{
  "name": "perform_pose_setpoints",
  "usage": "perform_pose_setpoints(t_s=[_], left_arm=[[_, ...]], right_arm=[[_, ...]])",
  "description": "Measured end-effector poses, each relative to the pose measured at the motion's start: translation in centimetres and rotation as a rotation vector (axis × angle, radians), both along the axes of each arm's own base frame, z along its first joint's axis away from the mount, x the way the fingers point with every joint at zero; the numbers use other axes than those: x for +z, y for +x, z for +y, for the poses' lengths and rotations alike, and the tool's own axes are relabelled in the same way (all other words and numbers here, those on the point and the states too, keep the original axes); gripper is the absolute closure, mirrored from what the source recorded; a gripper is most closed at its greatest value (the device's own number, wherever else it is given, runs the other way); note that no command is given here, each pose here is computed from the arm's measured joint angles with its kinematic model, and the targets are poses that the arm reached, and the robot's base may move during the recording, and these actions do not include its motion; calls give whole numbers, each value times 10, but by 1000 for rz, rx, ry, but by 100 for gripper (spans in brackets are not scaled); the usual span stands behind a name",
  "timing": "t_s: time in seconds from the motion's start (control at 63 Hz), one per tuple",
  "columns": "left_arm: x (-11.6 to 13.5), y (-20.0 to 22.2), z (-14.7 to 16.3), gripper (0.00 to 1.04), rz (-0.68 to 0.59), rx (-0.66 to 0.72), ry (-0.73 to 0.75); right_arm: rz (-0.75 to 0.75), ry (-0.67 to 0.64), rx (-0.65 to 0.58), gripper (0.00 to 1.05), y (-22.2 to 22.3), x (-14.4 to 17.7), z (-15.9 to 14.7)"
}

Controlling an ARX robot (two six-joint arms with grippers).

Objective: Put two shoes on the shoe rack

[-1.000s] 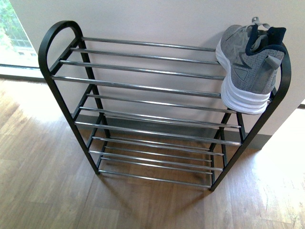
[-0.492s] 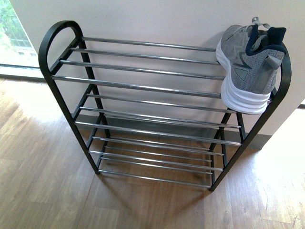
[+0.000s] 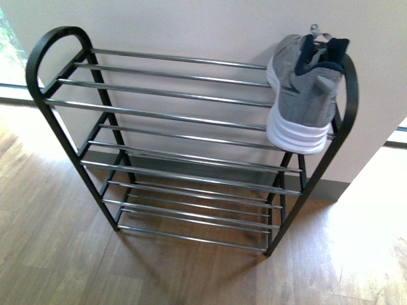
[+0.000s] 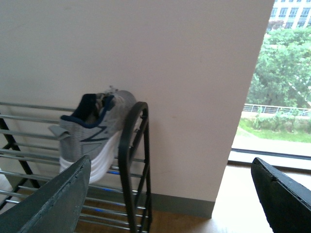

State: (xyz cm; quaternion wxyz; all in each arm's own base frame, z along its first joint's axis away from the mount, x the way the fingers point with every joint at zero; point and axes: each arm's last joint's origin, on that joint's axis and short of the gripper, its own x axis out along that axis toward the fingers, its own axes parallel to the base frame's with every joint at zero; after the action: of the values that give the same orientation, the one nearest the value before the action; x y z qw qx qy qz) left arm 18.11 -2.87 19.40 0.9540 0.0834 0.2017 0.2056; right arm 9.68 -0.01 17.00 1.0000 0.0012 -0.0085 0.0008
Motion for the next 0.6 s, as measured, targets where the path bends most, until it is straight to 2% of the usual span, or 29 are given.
perform_pose_setpoints(t_s=[0.048,0.143,0.222,0.349,0.445,0.603], left_arm=[[0,0,0,103,-1,-7,-6],[7,10,-8,103,-138,-95,-215],[12,25,-14,103,-155,-108,-344],[21,68,-29,103,-123,-114,-542],[17,98,-41,103,-65,-93,-658],[8,144,-74,103,80,-76,-768]], right_arm=[[-1,0,-6,9,0,0,0],[1,1,-9,9,0,0,0],[1,0,-5,9,0,0,0],[1,0,-5,9,0,0,0],[1,0,-3,9,0,0,0],[1,0,-3,9,0,0,0]])
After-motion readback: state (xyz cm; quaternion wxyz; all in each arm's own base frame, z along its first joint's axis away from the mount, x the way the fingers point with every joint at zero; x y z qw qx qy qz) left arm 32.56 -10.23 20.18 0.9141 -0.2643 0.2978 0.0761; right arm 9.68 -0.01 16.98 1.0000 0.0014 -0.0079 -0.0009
